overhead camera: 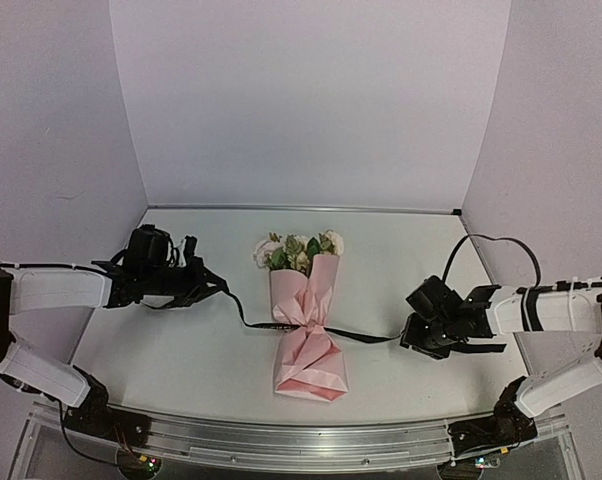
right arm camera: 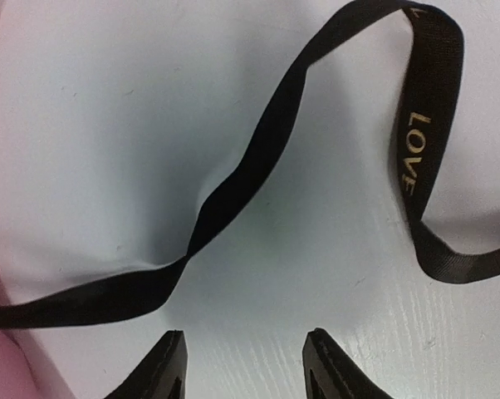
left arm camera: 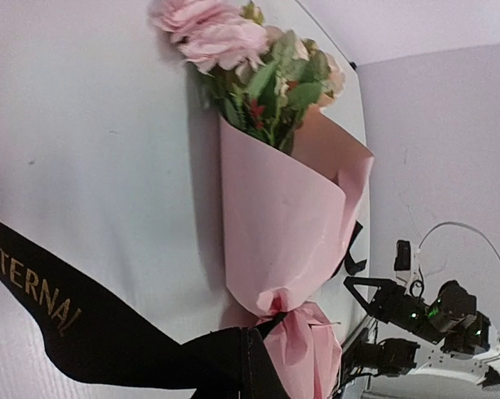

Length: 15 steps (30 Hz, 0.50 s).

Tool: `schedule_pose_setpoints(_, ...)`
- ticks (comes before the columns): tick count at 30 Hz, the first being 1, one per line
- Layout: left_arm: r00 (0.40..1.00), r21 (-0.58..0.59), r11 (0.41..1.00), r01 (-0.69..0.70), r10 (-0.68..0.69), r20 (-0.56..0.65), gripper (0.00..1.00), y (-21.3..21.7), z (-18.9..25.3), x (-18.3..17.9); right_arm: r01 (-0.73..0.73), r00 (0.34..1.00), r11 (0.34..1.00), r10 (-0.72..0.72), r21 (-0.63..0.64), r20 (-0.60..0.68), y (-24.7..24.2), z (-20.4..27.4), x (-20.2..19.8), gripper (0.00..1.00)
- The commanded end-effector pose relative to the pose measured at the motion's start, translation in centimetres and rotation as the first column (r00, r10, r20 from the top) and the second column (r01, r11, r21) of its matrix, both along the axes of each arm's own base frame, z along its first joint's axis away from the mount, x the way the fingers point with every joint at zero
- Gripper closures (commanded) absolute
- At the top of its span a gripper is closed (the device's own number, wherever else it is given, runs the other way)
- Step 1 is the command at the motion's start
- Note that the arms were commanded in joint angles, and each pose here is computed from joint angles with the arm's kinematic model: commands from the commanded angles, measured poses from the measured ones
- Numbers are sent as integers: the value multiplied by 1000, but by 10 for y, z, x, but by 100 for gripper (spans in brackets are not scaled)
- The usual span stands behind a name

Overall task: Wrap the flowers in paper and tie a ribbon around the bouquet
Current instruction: Tie the ribbon around the folded wrapping paper.

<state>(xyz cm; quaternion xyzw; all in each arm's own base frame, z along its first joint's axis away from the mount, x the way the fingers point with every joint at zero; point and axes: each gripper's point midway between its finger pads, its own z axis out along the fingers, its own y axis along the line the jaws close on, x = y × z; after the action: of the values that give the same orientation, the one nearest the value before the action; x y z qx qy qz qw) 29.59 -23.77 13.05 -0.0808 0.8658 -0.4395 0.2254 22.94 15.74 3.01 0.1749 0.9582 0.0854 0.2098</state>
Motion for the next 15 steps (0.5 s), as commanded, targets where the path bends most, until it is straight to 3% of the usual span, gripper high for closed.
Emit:
schedule_pose_setpoints(1, 988, 25, 993, 119, -120, 92, 100, -32, 21, 3, -127, 981, 992, 129, -22, 147, 28, 48, 12, 44)
schedule_pose_setpoints(7, 964, -11, 972, 234, -231, 129, 100, -71, 47, 1, -420, 853, 905, 368, 68, 369, 108, 118, 32, 31)
schedule_pose_setpoints(15, 973, -45, 979, 198, -191, 130, 100, -72, 65, 3, -711, 667, 691, 605, 129, 435, 227, 152, 44, 24)
